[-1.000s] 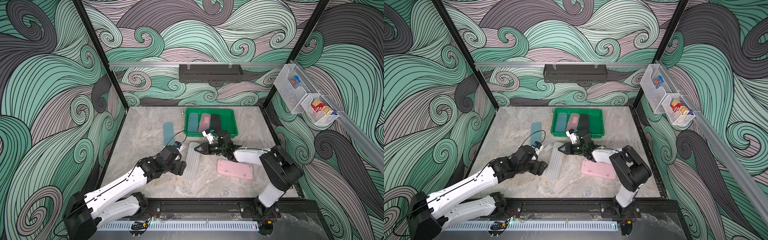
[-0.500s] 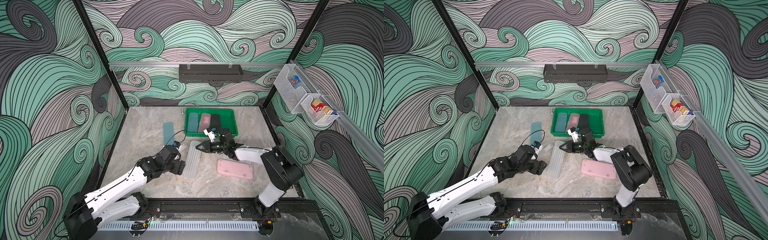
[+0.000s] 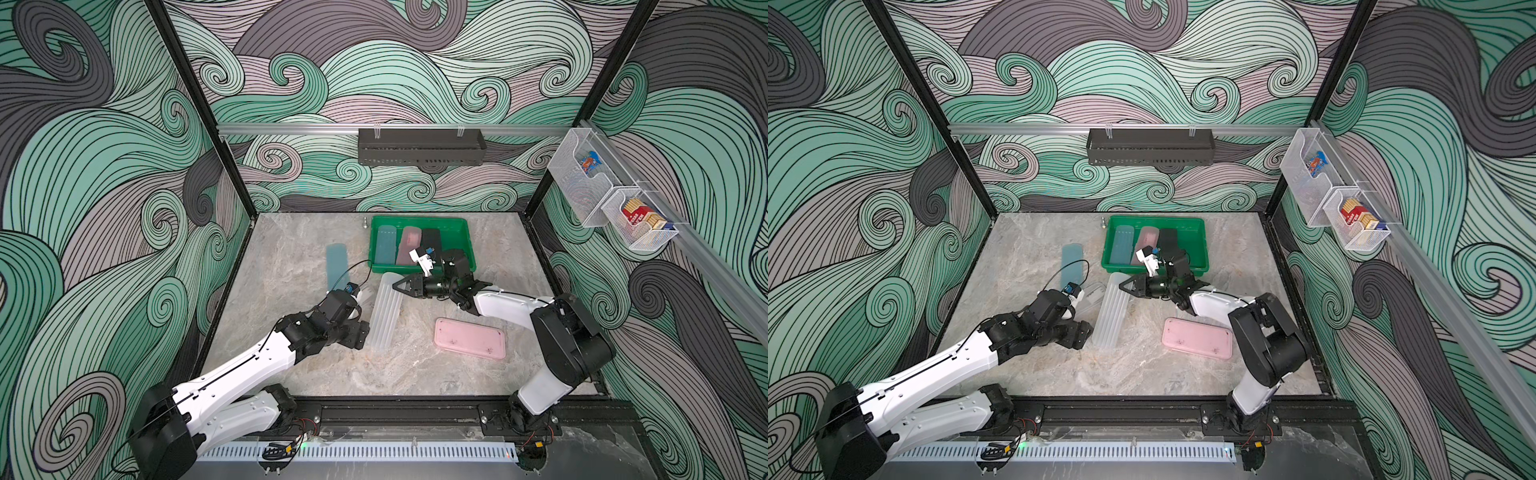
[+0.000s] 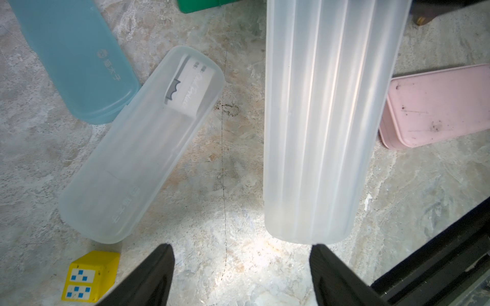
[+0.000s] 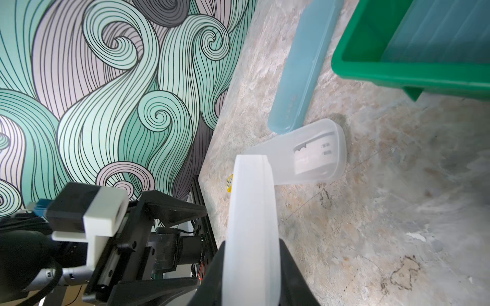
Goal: Put the pencil case into the storage box
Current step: Place the pencil case at the storage box.
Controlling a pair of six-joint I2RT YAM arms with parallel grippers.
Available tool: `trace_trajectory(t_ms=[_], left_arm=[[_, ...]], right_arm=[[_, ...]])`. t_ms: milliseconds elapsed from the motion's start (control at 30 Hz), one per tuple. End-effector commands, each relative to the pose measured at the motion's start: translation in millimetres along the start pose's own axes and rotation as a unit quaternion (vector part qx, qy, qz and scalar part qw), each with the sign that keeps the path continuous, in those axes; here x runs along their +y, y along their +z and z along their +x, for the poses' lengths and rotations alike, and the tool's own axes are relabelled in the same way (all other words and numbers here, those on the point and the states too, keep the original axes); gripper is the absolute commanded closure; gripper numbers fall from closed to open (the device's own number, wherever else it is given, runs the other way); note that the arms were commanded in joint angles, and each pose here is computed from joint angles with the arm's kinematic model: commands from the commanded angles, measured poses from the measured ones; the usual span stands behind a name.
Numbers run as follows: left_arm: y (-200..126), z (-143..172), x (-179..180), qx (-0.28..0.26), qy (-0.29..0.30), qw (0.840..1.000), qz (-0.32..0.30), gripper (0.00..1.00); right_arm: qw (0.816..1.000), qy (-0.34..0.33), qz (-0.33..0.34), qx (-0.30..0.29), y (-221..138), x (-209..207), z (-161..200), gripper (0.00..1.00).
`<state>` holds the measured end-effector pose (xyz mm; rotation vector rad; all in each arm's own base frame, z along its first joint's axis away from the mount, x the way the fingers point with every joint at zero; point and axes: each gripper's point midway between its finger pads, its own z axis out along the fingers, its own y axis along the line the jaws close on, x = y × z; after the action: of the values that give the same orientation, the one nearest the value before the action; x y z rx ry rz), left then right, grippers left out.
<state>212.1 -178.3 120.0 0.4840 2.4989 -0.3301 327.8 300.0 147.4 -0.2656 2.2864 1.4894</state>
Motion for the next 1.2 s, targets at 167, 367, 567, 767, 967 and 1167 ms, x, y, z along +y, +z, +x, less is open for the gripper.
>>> trace_trajectory(t_ms=[167,367,567,767,967,1167], left_arm=[[3.3,4.4,1.8,-0.001,-0.001,1.000,0.003,0.16],[4.8,4.1,1.0,-0.001,-0.001,1.000,0.007,0.16],[10.2,8.2,-1.4,0.005,0.000,1.000,0.015,0.16],[21.1,12.7,-3.5,0.010,0.001,1.000,0.023,0.16],[26.7,14.9,-8.1,0.024,0.007,0.999,0.033,0.17],[28.1,17.8,-10.3,0.034,0.010,0.999,0.039,0.17]], right_arm=[[0.998,-0.020,-0.033,-0.047,-45.1,18.3,-66.0,1.00],[0.995,-0.021,-0.030,-0.089,-87.9,-7.4,-130.8,1.00],[0.992,-0.017,-0.042,-0.121,-122.3,-43.1,-186.4,1.00],[0.988,0.000,-0.063,-0.139,-137.1,-80.3,-227.4,1.00],[0.990,0.012,-0.058,-0.128,-135.1,-117.0,-248.2,1.00],[0.992,0.000,-0.038,-0.121,-143.8,-137.1,-268.1,1.00]])
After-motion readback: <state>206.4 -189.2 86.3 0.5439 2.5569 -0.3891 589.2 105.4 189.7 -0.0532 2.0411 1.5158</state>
